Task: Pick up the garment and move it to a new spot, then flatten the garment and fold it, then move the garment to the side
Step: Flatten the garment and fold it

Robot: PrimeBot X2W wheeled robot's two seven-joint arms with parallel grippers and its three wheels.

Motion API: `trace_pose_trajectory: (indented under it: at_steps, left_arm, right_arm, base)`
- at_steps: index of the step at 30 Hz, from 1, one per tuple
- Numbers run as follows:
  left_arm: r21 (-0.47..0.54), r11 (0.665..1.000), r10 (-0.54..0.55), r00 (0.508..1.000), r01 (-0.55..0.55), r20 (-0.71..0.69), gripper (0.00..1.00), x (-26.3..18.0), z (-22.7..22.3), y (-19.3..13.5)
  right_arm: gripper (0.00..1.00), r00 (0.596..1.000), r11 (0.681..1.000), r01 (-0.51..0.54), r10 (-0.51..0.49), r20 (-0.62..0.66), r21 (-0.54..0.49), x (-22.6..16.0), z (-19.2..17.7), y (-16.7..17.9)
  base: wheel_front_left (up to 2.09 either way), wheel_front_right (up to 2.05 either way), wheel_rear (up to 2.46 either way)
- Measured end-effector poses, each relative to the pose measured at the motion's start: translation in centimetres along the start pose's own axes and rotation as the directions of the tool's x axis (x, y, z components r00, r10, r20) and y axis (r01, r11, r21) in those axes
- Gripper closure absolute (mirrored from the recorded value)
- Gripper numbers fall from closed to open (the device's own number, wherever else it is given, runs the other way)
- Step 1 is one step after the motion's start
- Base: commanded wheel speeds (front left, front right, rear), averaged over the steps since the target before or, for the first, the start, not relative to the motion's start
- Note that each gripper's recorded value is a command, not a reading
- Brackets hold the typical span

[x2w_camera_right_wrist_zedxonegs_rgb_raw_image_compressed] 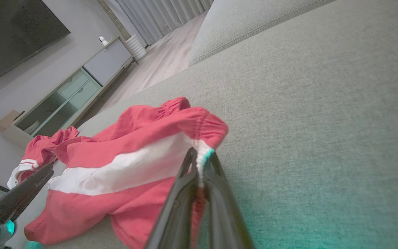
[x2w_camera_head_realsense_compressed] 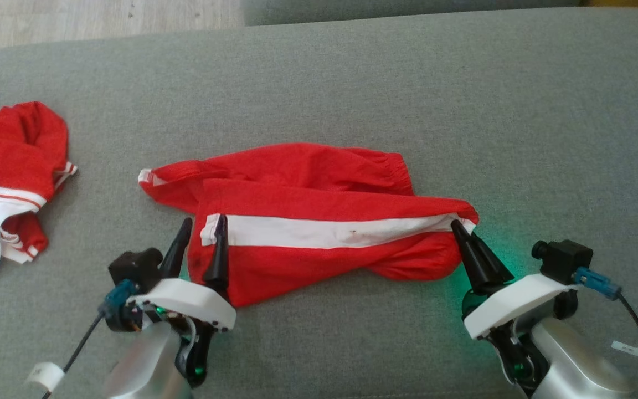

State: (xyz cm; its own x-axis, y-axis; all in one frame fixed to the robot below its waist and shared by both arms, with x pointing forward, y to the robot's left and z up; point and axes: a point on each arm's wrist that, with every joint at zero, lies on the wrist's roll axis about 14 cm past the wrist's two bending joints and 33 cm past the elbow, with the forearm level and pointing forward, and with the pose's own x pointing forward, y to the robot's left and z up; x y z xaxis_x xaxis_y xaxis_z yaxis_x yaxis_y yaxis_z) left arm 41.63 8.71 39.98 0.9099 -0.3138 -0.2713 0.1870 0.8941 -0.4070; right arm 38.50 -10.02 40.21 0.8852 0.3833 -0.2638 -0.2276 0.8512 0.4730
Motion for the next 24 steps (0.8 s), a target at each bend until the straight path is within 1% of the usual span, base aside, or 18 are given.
trace_pose_trajectory:
  at_steps: [3,10,20,21,22,24]
  left_arm:
    - [0.0,1.0,-0.014,0.999,0.014,-0.031,0.0,0.0,-0.9,-0.3]
    - [-0.056,0.998,-0.034,0.997,0.03,-0.075,0.0,-0.3,-2.4,-1.2]
    - [-0.075,0.996,-0.061,0.994,0.055,-0.086,0.0,-0.2,-2.5,-1.7]
    - [-0.079,0.995,-0.067,0.995,0.061,-0.079,0.18,-0.1,-2.3,-1.8]
    - [-0.08,0.995,-0.073,0.995,0.068,-0.073,0.56,-0.1,-2.1,-2.0]
    - [-0.076,0.994,-0.081,0.994,0.075,-0.07,0.98,0.0,-1.9,-2.2]
  right_arm:
    - [1.0,1.0,1.0,0.009,-0.009,0.002,0.003,0.1,0.1,-0.3]
    - [1.0,1.0,1.0,0.007,-0.007,0.005,0.009,0.3,0.1,-0.2]
    - [1.0,1.0,1.0,0.011,-0.011,0.005,0.007,0.2,0.0,-0.3]
    - [1.0,1.0,1.0,0.012,-0.012,0.004,0.007,0.2,0.0,-0.3]
    - [1.0,1.0,1.0,0.012,-0.012,0.004,0.008,0.2,0.0,-0.3]
    - [1.0,1.0,1.0,0.012,-0.012,0.003,0.009,0.2,-0.1,-0.3]
  base:
    - [0.0,0.0,0.0]
    - [0.0,0.0,0.0]
    - [0.0,0.0,0.0]
    - [0.0,0.0,0.0]
    - [0.0,0.0,0.0]
    - [0.0,0.0,0.0]
